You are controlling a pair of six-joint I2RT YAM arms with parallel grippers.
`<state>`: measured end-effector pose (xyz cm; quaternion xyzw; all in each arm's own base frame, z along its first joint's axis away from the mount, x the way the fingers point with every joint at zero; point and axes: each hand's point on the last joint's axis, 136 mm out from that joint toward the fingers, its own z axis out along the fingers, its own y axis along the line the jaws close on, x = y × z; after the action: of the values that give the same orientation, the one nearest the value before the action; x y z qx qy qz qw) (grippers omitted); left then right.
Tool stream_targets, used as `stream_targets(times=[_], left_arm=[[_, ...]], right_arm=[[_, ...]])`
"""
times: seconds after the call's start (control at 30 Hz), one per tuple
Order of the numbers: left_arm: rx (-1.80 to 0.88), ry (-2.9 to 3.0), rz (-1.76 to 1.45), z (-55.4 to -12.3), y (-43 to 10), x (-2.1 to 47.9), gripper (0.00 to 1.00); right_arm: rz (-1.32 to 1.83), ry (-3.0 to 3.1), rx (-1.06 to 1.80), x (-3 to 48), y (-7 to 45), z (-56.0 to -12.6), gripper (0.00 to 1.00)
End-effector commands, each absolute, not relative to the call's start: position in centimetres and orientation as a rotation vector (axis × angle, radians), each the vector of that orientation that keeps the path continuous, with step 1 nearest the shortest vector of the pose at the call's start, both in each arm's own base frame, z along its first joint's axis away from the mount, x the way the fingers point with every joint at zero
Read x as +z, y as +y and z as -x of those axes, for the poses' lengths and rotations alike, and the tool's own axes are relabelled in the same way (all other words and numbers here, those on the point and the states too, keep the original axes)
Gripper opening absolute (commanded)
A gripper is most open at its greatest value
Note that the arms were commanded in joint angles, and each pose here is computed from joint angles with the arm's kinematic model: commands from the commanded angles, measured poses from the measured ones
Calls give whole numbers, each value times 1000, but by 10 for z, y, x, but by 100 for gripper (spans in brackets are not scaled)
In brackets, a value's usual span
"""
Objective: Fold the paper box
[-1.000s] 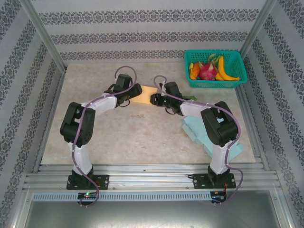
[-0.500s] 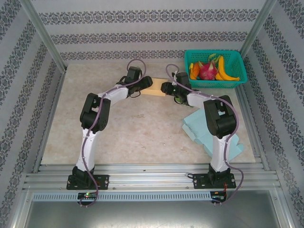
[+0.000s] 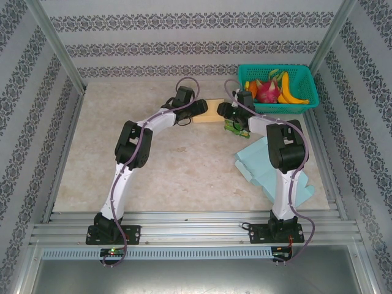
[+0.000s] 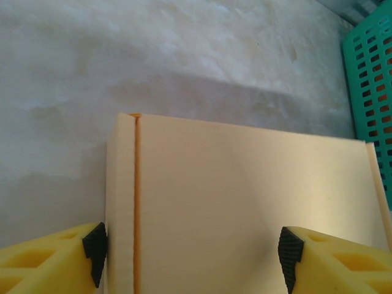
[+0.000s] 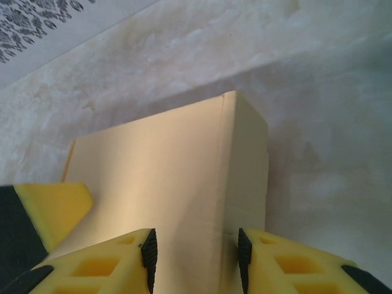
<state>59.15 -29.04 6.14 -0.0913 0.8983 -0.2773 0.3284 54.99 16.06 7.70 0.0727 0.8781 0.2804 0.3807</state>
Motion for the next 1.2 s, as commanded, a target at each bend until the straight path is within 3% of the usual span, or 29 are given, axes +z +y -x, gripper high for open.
stream_targets(times=[0.0,0.37,0.63,0.87,1.17], left_arm=[[-753,2355,204,-586,-308,74,78],[-538,2330,193,-587,-278,111,85],[-576,2319,200,-560,-269,136,86],[-601,2326,221,-495,-251,155,86],[-664,2313,192,-398,-227,150,86]], right_arm=[[-111,2224,768,85,171,-554,42],[-82,2241,731,101,158,-536,45],[-61,2205,699,136,147,-500,46],[-24,2269,530,151,131,-421,46],[26,2442,355,118,116,-295,51]])
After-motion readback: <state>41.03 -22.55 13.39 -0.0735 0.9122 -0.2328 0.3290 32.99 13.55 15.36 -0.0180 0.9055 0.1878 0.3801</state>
